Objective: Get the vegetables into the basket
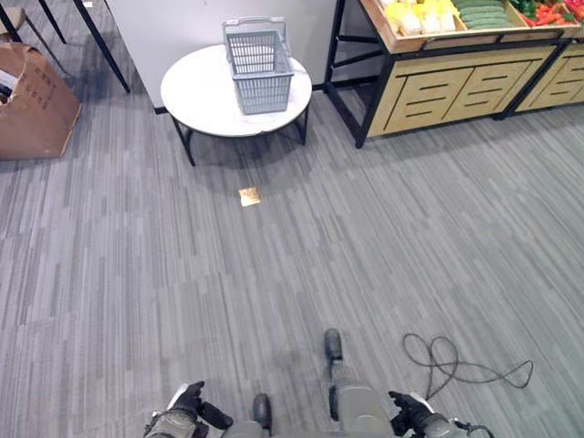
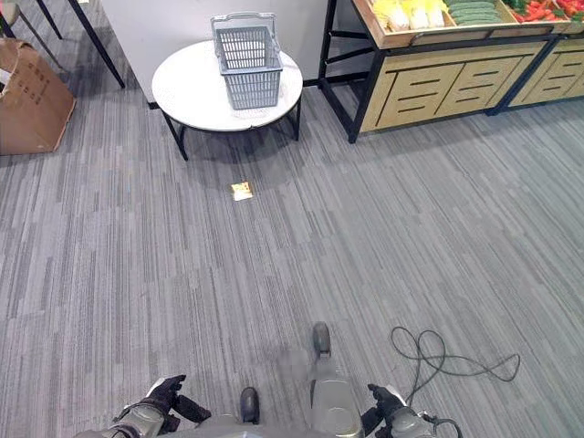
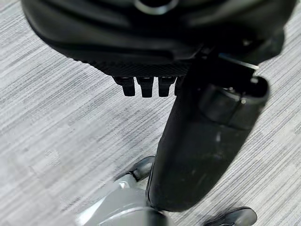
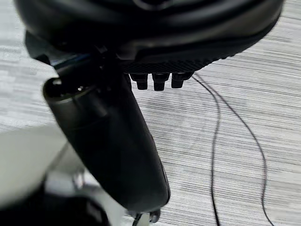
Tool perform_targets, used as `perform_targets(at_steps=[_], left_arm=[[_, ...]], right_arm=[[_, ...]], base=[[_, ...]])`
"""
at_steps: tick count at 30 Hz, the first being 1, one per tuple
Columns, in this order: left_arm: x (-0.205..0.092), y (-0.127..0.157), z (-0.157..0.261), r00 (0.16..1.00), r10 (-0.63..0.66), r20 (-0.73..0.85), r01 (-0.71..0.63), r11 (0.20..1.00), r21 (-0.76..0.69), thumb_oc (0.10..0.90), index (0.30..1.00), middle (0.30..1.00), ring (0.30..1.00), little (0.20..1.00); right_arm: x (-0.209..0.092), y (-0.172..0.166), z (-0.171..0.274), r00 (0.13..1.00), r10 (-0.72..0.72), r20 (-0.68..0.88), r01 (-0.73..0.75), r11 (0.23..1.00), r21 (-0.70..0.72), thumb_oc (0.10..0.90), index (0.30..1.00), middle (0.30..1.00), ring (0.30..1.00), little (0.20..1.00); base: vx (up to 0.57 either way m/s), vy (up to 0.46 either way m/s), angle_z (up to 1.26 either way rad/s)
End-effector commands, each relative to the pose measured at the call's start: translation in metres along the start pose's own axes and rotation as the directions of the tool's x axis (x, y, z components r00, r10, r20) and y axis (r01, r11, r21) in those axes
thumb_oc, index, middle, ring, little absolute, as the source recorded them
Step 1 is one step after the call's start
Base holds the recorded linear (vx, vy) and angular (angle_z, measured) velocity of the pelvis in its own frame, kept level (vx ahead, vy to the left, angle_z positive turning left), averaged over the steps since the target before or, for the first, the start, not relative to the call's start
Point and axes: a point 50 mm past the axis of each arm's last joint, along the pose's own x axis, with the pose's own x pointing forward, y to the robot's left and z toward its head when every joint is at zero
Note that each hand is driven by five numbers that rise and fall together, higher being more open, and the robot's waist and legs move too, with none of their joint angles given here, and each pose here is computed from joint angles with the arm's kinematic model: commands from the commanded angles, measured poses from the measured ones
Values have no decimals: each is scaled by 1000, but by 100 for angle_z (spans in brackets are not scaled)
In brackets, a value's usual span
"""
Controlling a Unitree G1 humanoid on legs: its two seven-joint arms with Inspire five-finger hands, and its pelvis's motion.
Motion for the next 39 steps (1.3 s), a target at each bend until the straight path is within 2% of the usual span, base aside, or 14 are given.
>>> perform_targets(at_steps=[1, 10, 18, 23, 26, 32, 39], left_arm=[[1, -1, 10, 999, -8, 43, 7, 1000, 26, 900, 1000, 1000, 1000, 1000], [0, -11, 12, 999, -25, 36, 24, 999, 46, 900, 1000, 1000, 1000, 1000], [1, -13, 35, 994, -11, 108, 13, 1000, -20, 900, 1000, 1000, 1000, 1000], [1, -14, 38, 992, -14, 123, 12, 1000, 18, 900, 1000, 1000, 1000, 1000], [1, -12, 32, 994, -21, 106, 22, 1000, -10, 900, 1000, 1000, 1000, 1000], [1, -6, 21, 997, -17, 75, 17, 1000, -2, 900, 1000, 1000, 1000, 1000], [2, 7, 21, 997, 14, 75, -14, 1000, -2, 900, 1000, 1000, 1000, 1000]], right_arm=[[0, -28, 15, 997, -62, 50, 63, 997, -34, 900, 1000, 1000, 1000, 1000], [-3, -52, 17, 991, -119, 65, 122, 992, -37, 900, 1000, 1000, 1000, 1000], [-9, -66, -14, 981, -188, -47, 189, 982, 24, 900, 1000, 1000, 1000, 1000], [-8, -65, -13, 981, -187, -50, 187, 982, 3, 900, 1000, 1000, 1000, 1000], [-9, -63, -17, 982, -176, -62, 177, 984, 16, 900, 1000, 1000, 1000, 1000], [-9, -41, -37, 986, -107, -126, 109, 994, 5, 900, 1000, 1000, 1000, 1000], [-3, -27, -15, 996, -57, -64, 53, 997, -64, 900, 1000, 1000, 1000, 1000]], base=[[335, -252, 76], [175, -240, 31], [177, -152, 39], [260, 105, -19], [416, 208, -41], [307, 318, -53], [178, 320, -20]])
